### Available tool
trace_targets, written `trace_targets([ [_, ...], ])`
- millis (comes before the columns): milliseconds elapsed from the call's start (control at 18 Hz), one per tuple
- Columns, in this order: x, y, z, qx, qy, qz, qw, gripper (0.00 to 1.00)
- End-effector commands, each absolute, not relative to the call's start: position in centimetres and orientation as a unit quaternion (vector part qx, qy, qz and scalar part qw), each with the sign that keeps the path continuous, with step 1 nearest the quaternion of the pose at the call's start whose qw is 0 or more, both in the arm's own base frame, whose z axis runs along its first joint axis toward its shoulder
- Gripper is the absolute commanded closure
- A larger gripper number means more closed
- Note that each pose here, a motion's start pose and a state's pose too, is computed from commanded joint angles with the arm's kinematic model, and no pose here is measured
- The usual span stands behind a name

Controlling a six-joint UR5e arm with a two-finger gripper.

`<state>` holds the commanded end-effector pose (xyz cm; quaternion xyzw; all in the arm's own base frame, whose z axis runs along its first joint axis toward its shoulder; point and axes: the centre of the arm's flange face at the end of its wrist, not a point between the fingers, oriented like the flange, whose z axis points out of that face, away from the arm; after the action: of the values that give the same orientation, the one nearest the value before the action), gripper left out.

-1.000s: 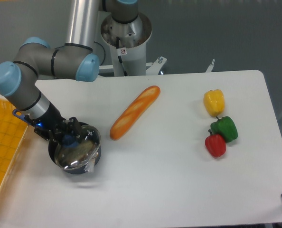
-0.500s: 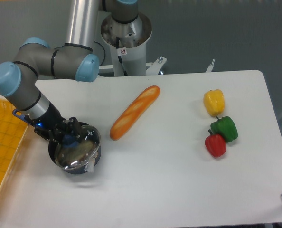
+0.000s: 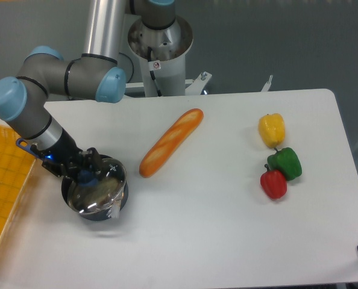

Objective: Close the pot lid

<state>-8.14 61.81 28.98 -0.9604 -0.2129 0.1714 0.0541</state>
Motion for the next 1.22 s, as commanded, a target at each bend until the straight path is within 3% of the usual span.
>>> trace_targets([
  [1222,-8.35,61.68,28.6,-0.962,-0.215,0.164,0.048,0.41],
])
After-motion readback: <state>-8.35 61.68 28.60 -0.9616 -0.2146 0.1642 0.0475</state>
